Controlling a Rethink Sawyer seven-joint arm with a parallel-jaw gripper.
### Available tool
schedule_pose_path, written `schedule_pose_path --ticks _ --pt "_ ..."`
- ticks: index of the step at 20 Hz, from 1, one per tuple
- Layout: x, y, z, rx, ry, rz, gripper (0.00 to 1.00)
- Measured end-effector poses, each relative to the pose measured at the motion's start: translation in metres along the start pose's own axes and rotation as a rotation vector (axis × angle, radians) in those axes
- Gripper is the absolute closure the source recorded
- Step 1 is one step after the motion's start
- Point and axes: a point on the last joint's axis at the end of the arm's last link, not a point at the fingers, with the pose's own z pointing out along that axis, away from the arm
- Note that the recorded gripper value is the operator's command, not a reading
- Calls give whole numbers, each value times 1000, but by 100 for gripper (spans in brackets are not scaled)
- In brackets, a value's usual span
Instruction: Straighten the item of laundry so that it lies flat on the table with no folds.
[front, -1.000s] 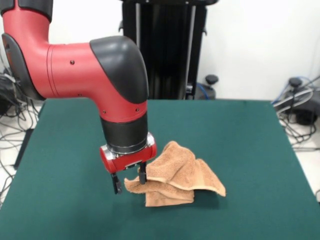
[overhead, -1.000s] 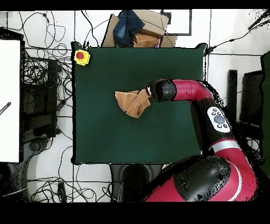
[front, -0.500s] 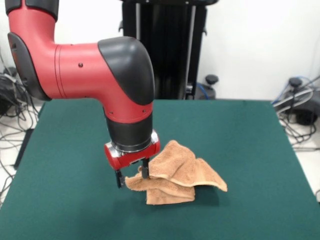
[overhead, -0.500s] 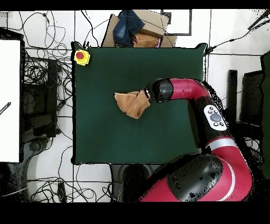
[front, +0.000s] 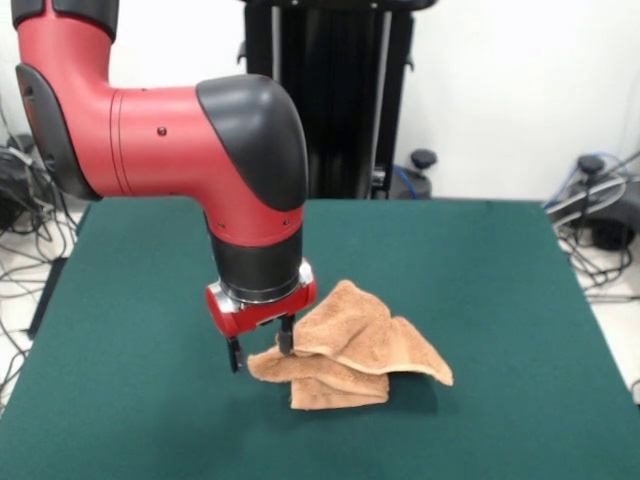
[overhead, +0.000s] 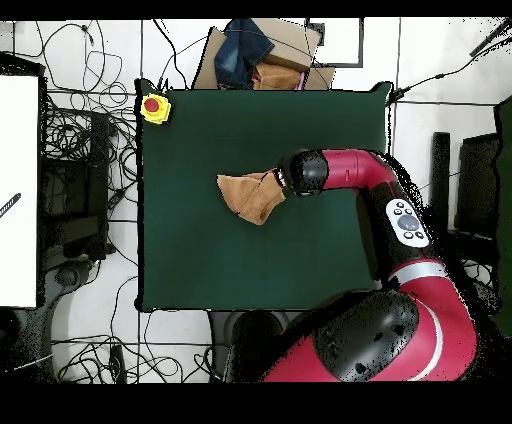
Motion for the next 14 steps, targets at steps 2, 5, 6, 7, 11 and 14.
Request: schedule_pose_path --ticks 2,5,6,7,11,14 --pt "2 -1 1 2 5 2 0" --pt "4 -2 1 4 8 3 0" --pt "4 -2 1 4 8 3 0" --pt "4 -2 1 4 8 3 0" --pt "5 -2 2 1 13 2 0" --pt "4 0 2 -3 22 1 0"
